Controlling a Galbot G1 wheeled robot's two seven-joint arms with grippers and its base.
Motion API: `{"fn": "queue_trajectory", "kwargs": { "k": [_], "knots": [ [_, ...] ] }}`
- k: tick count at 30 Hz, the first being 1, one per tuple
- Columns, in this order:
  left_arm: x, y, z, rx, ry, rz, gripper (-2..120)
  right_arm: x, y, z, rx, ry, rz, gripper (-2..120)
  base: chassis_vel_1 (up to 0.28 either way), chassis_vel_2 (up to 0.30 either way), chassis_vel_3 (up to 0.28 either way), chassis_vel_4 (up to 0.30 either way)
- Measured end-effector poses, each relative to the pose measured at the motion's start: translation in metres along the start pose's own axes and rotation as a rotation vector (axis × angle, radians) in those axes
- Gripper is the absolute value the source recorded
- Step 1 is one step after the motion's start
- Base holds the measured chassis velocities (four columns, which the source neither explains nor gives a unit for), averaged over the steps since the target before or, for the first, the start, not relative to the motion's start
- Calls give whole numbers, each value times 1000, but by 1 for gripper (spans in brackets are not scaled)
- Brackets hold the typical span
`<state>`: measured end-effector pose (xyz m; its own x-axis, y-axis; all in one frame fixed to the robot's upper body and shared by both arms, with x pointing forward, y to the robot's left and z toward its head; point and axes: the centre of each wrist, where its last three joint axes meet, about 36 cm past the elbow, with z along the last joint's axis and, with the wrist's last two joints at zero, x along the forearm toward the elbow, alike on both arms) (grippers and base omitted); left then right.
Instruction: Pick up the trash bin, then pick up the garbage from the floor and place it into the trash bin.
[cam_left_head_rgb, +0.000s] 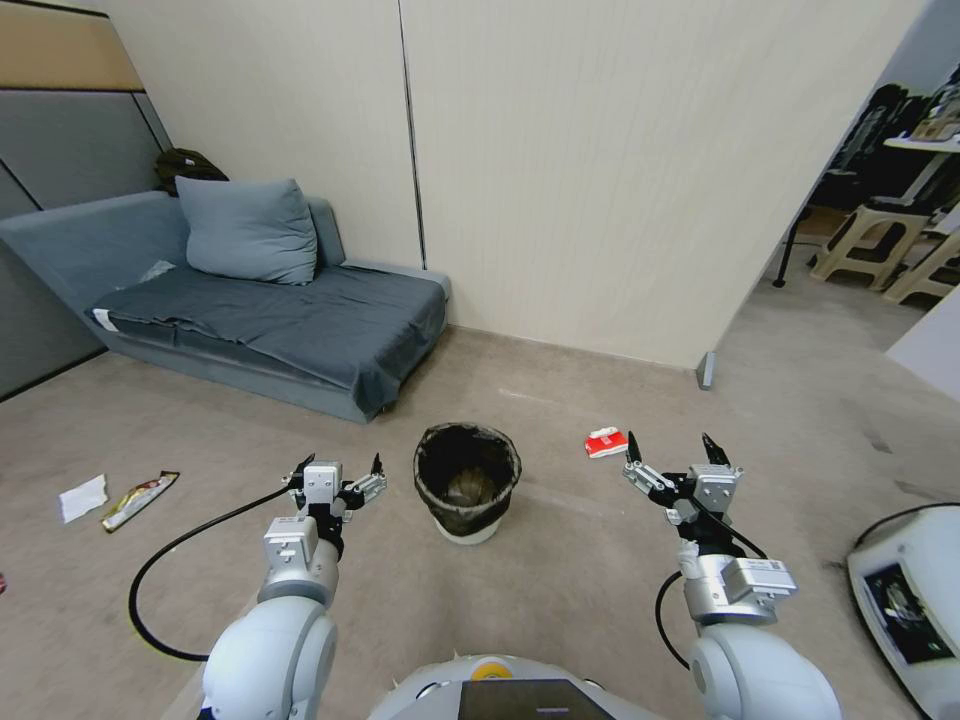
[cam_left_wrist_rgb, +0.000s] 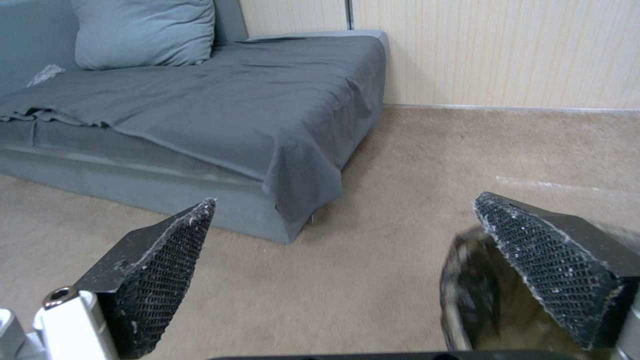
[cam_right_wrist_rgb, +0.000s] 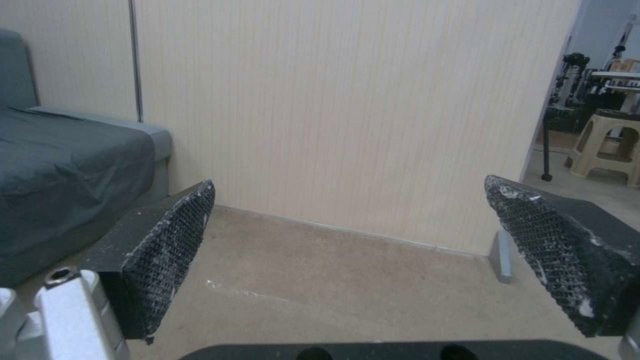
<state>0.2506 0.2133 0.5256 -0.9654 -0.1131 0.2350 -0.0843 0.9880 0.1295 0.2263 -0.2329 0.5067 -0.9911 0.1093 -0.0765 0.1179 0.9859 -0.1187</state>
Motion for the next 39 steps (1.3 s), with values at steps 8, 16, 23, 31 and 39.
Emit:
{"fn": "queue_trajectory", "kwargs": {
  "k": [8,16,23,31,39],
  "knots": [
    [0,0,0,1,0,-1,100,-1,1,1,-6,-9,-3,100,-138,131,130,-126],
    [0,0,0,1,2,-1,100,-1,1,2,-1,-32,-24,100,-36,34,45,-32],
    [1,-1,0,4,3,6,100,-1,1,5,20,-63,-39,100,0,0,0,0],
    [1,-4,1,10,8,20,100,-2,1,7,33,-80,-40,100,0,0,0,0],
    [3,-13,1,93,55,104,100,-2,1,8,41,-77,-40,100,0,0,0,0]
  ]
}}
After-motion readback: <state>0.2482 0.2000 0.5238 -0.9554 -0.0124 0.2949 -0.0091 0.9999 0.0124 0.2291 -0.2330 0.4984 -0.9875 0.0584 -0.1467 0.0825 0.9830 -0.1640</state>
